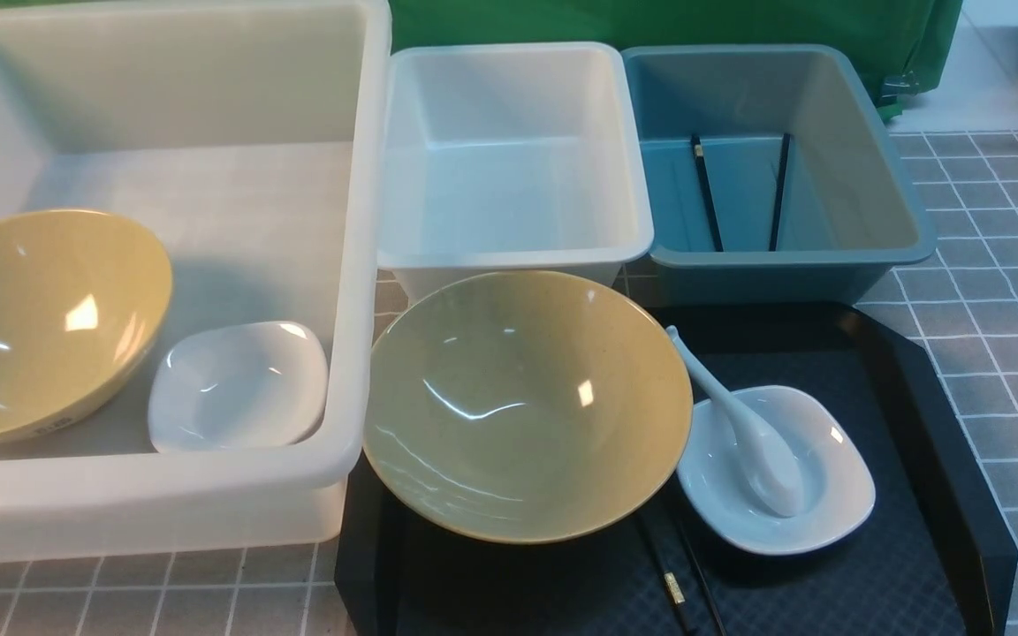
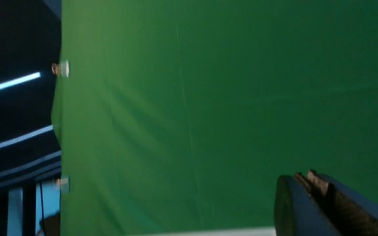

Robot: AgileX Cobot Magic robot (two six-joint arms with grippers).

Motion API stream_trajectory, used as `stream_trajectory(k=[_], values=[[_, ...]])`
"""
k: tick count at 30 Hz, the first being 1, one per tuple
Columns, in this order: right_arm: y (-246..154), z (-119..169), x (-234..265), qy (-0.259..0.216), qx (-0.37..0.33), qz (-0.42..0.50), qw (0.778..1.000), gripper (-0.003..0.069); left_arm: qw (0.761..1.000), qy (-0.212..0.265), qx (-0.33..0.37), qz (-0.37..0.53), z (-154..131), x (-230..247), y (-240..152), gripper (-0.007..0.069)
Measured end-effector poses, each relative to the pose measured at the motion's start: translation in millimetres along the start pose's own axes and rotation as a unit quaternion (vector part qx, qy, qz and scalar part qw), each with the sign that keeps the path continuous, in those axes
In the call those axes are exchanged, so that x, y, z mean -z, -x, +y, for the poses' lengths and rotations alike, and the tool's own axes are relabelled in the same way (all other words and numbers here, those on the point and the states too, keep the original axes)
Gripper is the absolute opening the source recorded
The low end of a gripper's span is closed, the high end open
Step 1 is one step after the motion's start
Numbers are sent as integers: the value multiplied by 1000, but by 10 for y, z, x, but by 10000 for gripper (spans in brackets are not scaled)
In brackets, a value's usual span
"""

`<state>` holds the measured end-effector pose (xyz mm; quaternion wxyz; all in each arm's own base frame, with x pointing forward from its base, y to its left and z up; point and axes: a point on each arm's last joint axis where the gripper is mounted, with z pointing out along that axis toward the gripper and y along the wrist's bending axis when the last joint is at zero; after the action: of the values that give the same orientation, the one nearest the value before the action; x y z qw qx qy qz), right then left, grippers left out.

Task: On grey table put chopsticks spoon bowls plates into blue grey white boxes.
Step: 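Grasp the large bowl on the tray by its rim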

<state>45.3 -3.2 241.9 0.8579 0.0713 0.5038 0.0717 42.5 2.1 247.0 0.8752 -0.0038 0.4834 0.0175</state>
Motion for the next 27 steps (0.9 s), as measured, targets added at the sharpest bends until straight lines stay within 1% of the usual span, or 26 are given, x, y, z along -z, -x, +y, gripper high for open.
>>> stream_trajectory(k=[1, 3, 4, 6, 7, 9, 11, 13, 14, 15, 16, 17, 18, 19, 20, 21, 22, 23, 25, 26, 27], values=[[46, 8, 1, 6, -53, -25, 998, 238, 1000, 3, 13, -28, 6, 1, 50, -14], [91, 16, 5, 14, -103, -49, 993, 238, 996, 14, 60, -66, 32, 8, 119, -14], [99, 17, 6, 15, -106, -53, 993, 238, 995, 16, 71, -69, 38, 9, 123, -14], [127, 21, 9, 20, -124, -68, 990, 237, 988, 26, 127, -88, 68, 15, 156, -14], [138, 23, 6, 21, -125, -69, 990, 231, 982, 31, 168, -84, 82, -5, 192, -14], [230, 45, -29, 19, -112, -65, 991, 207, 977, 26, 198, -69, 76, -80, 370, -14], [374, 80, -72, 18, -87, -63, 994, 167, 980, 17, 195, -36, 53, -171, 558, -14], [583, 131, -126, 16, -45, -58, 997, 109, 987, 7, 158, -5, 28, -338, 854, -14], [647, 146, -145, 15, -26, -56, 998, 87, 990, 4, 141, 12, 19, -412, 936, -14], [688, 156, -157, 14, -10, -53, 998, 71, 991, 7, 134, 9, 17, -452, 976, -14], [746, 172, -190, 10, 28, -39, 999, 43, 994, 0, 108, 36, 9, -603, 1093, -14], [751, 175, -219, 7, 61, -20, 998, 34, 995, -3, 88, 54, 3, -724, 1163, -14], [731, 172, -239, 4, 85, 2, 996, 34, 994, -4, 73, 79, -4, -845, 1151, -14], [677, 163, -262, 15, 108, 28, 994, 34, 992, -7, 58, 108, -11, -971, 1133, -14], [615, 151, -285, 1, 136, 63, 989, 34, 989, -9, 48, 141, -18, -1070, 1091, -14], [533, 136, -304, 2, 159, 105, 982, 34, 982, -13, 38, 182, -28, -1190, 1027, -14], [419, 114, -319, 3, 179, 164, 970, 34, 972, -18, 31, 234, -40, -1330, 954, -14], [395, 109, -316, 3, 179, 178, 968, 34, 965, -20, 31, 259, -47, -1392, 892, -14], [281, 87, -311, 1, 171, 241, 955, 34, 939, -28, 51, 339, -83, -1557, 753, -14], [225, 77, -290, -5, 150, 283, 947, 34, 913, -43, 73, 400, -133, -1680, 674, -14], [216, 76, -283, -5, 148, 290, 945, 34, 907, -46, 82, 410, -146, -1709, 640, -14]])
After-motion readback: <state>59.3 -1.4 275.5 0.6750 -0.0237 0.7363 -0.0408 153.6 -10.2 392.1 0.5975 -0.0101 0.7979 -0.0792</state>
